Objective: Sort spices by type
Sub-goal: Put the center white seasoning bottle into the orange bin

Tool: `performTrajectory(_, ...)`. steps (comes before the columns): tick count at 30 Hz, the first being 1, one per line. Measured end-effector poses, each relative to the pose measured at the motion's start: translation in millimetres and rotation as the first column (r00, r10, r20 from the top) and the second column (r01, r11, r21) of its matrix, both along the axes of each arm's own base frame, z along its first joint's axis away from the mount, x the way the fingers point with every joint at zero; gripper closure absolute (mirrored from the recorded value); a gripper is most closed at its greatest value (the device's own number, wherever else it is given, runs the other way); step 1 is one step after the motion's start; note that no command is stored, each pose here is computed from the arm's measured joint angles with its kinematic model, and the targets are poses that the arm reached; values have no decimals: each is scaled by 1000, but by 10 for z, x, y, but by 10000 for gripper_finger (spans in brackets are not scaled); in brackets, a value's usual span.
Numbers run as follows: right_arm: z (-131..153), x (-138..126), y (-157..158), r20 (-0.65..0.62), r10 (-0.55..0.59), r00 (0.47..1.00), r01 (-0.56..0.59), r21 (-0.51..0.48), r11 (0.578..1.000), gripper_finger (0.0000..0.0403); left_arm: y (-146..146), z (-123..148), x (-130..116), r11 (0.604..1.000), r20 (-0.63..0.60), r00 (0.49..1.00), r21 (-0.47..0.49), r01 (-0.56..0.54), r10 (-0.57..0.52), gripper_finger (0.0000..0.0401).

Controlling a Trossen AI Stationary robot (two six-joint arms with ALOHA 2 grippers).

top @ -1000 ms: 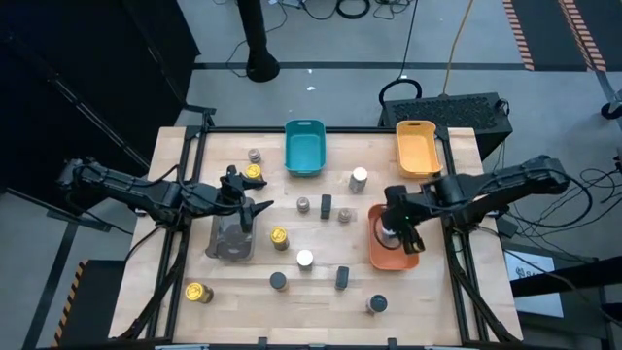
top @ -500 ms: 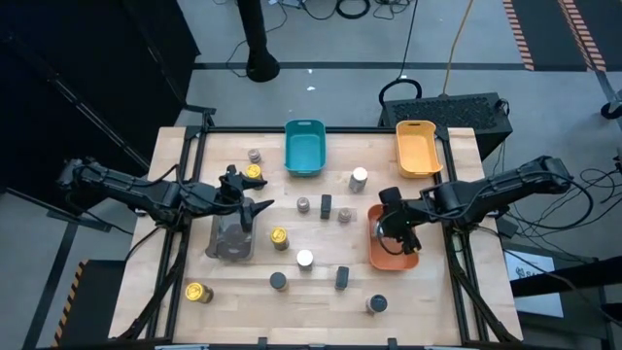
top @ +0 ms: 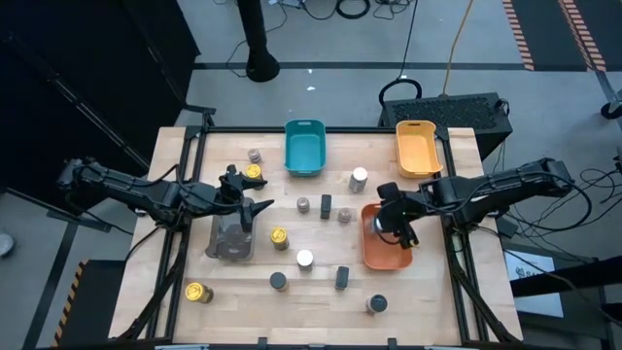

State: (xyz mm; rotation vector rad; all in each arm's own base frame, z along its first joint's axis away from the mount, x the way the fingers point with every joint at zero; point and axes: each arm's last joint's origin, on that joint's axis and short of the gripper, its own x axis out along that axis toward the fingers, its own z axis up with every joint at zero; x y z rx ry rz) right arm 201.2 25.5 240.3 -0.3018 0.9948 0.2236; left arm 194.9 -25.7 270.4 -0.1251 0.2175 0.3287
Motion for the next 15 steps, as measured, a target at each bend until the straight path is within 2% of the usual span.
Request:
performTrajectory(6,-28,64,7,12,-1,1000,1,-2,1000,222,0,-1,0,1000,-1,1000,0,0,0,109)
performTrajectory(11,-139,146,15,-40,-26,999,26,-4,1000,184,0,-4,-1,1000,-4,1000,1,0,0,109)
performTrajectory(15,-203,190,19,-66,-31,997,30,-12,999,183,0,-7,-2,1000,-9,1000,3,0,0,109)
